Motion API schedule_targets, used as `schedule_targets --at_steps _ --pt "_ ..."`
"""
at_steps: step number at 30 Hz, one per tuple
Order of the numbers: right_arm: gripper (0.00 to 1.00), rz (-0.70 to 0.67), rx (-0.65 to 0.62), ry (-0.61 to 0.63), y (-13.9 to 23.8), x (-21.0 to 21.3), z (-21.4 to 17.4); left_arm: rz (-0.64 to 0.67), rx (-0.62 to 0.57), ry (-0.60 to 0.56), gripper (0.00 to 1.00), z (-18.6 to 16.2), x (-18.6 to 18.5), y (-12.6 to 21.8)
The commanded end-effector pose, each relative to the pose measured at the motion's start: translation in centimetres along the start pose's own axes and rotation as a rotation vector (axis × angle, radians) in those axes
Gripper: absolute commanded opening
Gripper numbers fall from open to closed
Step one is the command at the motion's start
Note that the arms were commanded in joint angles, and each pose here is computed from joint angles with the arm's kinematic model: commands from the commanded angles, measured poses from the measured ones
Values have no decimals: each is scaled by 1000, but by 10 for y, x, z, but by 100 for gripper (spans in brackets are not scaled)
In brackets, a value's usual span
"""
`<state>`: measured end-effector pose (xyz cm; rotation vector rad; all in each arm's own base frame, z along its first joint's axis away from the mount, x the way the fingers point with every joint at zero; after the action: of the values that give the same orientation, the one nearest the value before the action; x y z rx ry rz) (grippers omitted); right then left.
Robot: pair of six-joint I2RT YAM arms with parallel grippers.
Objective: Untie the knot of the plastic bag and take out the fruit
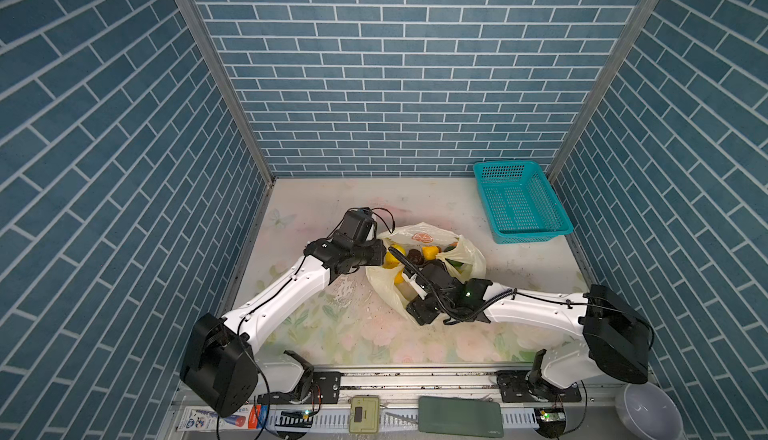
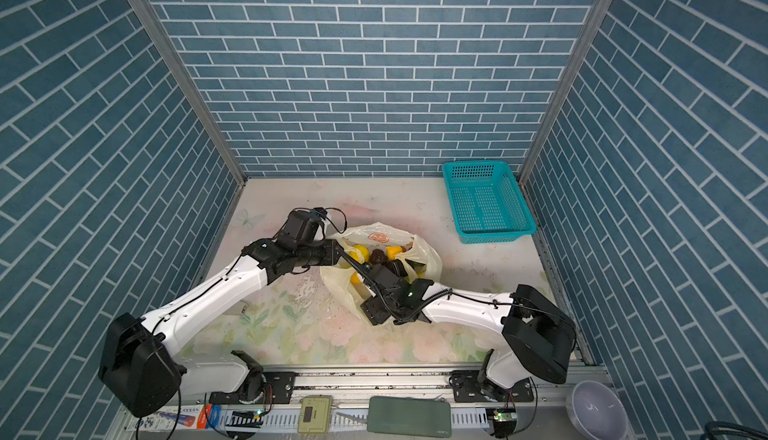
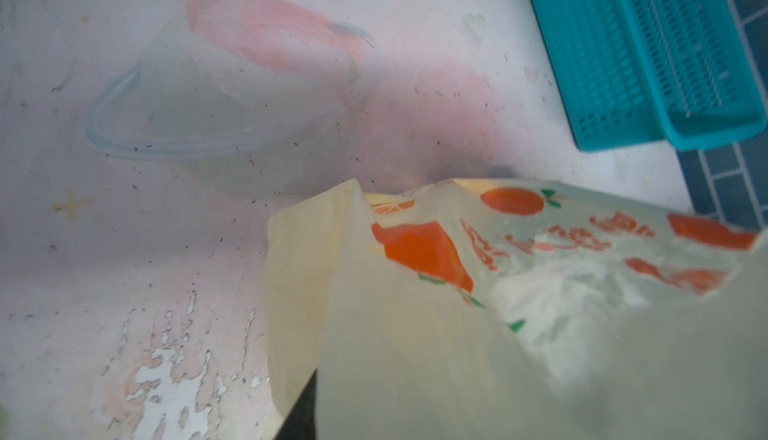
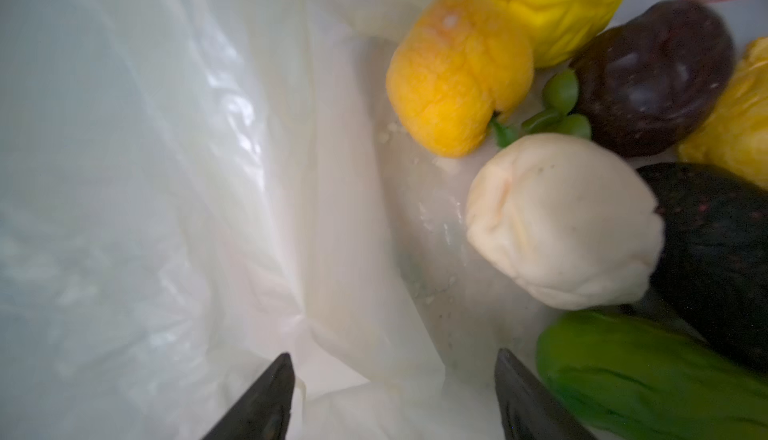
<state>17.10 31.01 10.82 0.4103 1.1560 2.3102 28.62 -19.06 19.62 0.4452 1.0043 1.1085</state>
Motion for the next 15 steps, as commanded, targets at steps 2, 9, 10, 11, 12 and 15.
schedule_targets --at_steps 2,9,10,11,12,15 --pt "76 33 -90 -67 15 -3 24 -53 14 0 70 -8 -5 10" --pt "76 33 -141 -104 18 -9 38 -23 96 18 79 -29 -5 -4" --pt "76 34 -141 -105 18 -9 39 -15 101 29 78 -31 -4 -7" --pt "76 35 -142 -104 18 -9 39 -16 101 43 77 -33 -3 -11" --pt "76 37 -139 -106 17 -9 39 -19 97 57 73 -33 -3 -13" --pt "76 29 -135 -119 16 -11 37 12 97 67 48 -33 0 -18"
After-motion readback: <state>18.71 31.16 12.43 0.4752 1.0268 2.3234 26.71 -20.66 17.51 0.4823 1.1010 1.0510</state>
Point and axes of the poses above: each gripper's point midway between its finger pads, its own y axis back along the fingers, its own x axis along the line the jaws close on, z = x × y, the point moved 3 cm from there along y, back along the fingers, and after that the axes turned 8 degrees about y, right-handed, at the moved point
